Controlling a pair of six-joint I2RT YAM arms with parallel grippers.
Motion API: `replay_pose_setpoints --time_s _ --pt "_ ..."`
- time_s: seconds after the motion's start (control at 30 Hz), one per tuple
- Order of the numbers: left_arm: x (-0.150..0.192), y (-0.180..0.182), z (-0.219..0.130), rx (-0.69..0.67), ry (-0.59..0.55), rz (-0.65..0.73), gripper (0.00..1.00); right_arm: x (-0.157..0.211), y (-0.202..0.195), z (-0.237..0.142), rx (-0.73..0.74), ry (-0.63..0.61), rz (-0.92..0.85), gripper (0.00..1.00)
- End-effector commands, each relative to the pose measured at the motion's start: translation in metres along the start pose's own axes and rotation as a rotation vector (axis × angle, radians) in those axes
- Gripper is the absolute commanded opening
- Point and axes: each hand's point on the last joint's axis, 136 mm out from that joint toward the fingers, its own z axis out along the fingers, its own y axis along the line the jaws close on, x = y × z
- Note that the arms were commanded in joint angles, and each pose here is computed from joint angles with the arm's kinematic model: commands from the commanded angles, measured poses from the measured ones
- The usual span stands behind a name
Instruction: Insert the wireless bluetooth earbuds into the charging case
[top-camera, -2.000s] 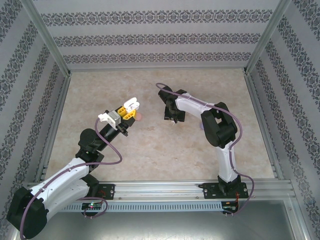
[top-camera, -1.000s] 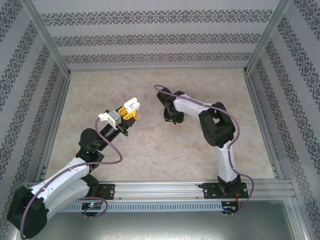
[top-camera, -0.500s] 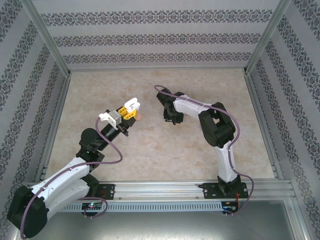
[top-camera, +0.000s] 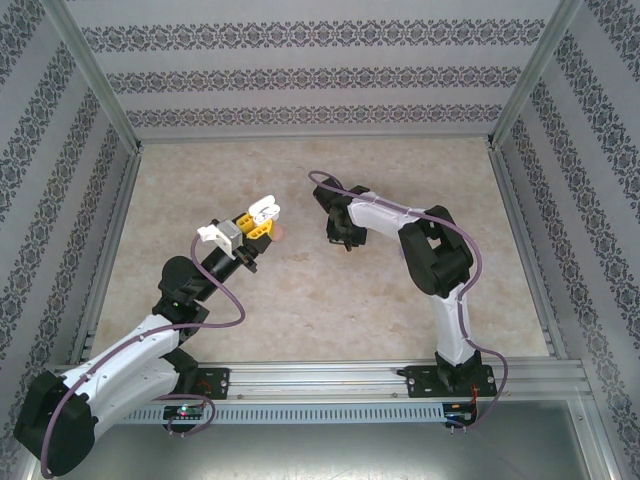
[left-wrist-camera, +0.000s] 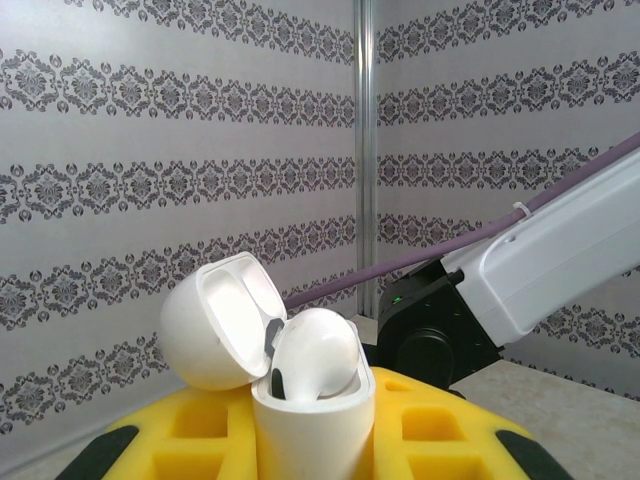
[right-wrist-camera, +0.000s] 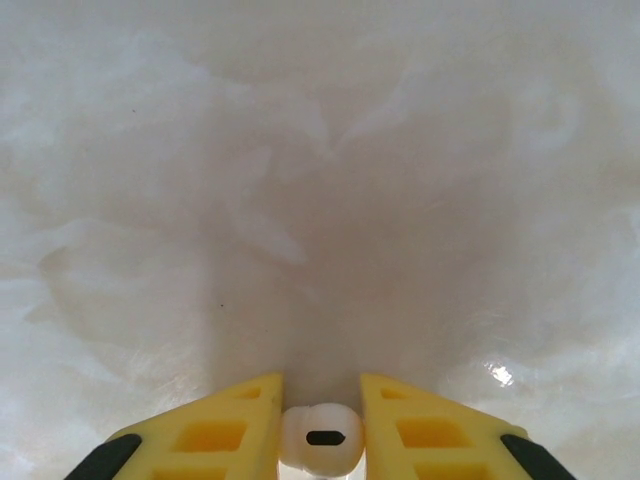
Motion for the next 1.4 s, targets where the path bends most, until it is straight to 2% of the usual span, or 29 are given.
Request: replay_pose_setpoints --time_s 0.0,0.3,0.6,0.97,1.17,1.37 --pt "-0.019 -0.007 0.001 0.034 -0.066 0.000 0.00 0.005 -0.009 -0.009 0.019 -0.018 -0.010 0.23" --pt "-0.028 -0.008 0.006 0.044 -0.077 0.021 0.00 -0.015 -0.003 -0.064 -0.069 -0.149 -0.026 0.23" --pt "-0.036 -0.011 0.011 0.063 -0.078 0.069 0.00 -0.040 0.020 -0.170 -0.229 -0.370 -0.111 0.24" --pt "-0.050 -0.025 0.023 0.158 -0.076 0.132 0.00 -0.049 0.032 -0.323 -0.442 -0.682 -0.203 0.26" --pt "-0.045 -0.026 0.036 0.182 -0.053 0.127 0.00 -0.041 0.028 -0.381 -0.541 -0.800 -0.236 0.27" --pt "-0.035 -0.027 0.051 0.211 -0.046 0.074 0.00 -0.029 0.029 -0.414 -0.604 -0.878 -0.287 0.27"
